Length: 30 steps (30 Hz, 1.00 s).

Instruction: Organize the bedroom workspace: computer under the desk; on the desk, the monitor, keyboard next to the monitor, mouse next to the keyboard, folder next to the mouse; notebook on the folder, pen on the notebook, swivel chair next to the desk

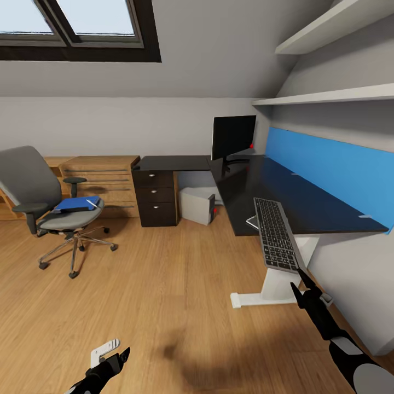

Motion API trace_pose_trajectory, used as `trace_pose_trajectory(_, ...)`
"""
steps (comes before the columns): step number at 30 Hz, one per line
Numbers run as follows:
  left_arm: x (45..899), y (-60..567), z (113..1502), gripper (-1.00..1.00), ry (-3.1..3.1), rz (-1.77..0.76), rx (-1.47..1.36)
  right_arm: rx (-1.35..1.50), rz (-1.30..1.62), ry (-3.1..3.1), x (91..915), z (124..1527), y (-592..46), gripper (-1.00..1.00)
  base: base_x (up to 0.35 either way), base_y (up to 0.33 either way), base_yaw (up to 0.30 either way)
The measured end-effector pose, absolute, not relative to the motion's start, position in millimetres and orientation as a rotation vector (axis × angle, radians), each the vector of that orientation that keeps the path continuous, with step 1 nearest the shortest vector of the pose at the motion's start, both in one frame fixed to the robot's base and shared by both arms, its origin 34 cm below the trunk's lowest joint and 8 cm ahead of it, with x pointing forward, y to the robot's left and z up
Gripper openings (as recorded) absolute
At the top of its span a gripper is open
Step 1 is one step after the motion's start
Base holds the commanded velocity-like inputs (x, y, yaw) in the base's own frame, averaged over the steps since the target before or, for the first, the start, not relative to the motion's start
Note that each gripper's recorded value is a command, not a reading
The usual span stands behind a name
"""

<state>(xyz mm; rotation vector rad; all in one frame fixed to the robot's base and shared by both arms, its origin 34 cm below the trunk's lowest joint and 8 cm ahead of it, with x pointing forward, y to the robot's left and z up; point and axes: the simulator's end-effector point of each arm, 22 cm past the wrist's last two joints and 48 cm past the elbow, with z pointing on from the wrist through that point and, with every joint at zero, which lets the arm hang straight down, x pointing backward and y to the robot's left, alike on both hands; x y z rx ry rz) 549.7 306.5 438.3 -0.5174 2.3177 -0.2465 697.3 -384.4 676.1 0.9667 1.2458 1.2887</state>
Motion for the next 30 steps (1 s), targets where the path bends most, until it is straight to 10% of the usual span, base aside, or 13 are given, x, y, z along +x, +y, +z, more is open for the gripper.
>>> trace_pose_trajectory(30,549.4,307.3,437.9,1.0,2.32,-0.244,-0.518,0.966,1.286,1.246,697.2,676.4,-385.9,1.0,0.039,0.027,0.0)
